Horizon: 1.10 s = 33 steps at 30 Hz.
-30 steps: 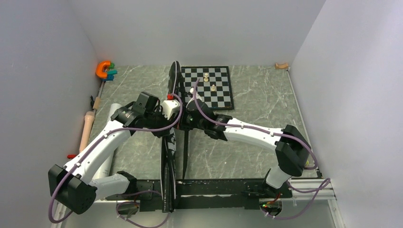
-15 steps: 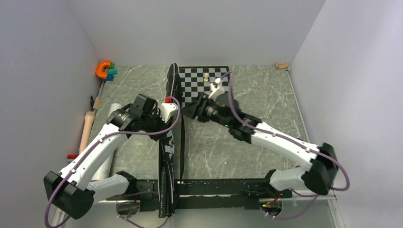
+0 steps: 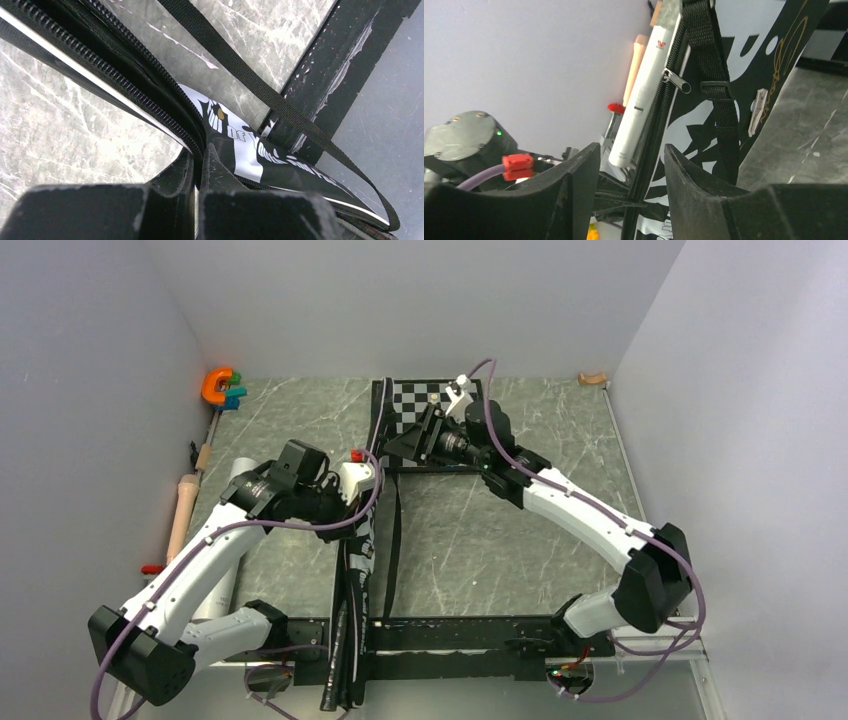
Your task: Pack up the badminton gear
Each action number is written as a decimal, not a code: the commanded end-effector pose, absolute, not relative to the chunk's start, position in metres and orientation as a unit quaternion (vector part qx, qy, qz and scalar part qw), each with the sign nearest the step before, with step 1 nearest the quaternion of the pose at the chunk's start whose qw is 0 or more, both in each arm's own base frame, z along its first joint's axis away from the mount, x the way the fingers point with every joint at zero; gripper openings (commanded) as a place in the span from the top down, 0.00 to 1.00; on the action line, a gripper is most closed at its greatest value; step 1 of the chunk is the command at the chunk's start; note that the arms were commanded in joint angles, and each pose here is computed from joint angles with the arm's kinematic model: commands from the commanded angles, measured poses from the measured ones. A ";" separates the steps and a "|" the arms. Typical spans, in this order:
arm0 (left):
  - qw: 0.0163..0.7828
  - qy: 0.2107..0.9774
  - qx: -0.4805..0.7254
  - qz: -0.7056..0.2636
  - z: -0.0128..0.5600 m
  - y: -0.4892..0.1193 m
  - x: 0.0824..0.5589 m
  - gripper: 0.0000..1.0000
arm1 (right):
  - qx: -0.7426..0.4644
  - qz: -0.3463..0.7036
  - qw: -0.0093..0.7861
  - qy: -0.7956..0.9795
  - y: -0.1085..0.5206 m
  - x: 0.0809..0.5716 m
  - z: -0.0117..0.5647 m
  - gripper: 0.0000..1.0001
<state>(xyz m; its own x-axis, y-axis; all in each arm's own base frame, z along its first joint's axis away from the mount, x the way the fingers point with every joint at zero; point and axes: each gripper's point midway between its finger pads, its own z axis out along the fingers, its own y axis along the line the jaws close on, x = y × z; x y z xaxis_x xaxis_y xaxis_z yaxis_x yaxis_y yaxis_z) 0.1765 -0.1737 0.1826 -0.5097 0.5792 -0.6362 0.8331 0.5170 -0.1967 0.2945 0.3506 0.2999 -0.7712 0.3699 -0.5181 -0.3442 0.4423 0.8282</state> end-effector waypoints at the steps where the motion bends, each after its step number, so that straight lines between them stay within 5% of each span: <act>1: 0.300 0.787 0.463 -0.277 0.214 -0.185 0.173 1.00 | -0.030 0.572 0.313 0.758 0.368 0.288 0.316 0.47; 22: 0.289 0.769 0.484 -0.303 0.221 -0.189 0.160 1.00 | -0.017 0.633 0.239 0.736 0.379 0.318 0.290 0.47; 33: 0.287 0.767 0.487 -0.304 0.222 -0.187 0.156 1.00 | -0.017 0.661 0.238 0.712 0.376 0.319 0.298 0.68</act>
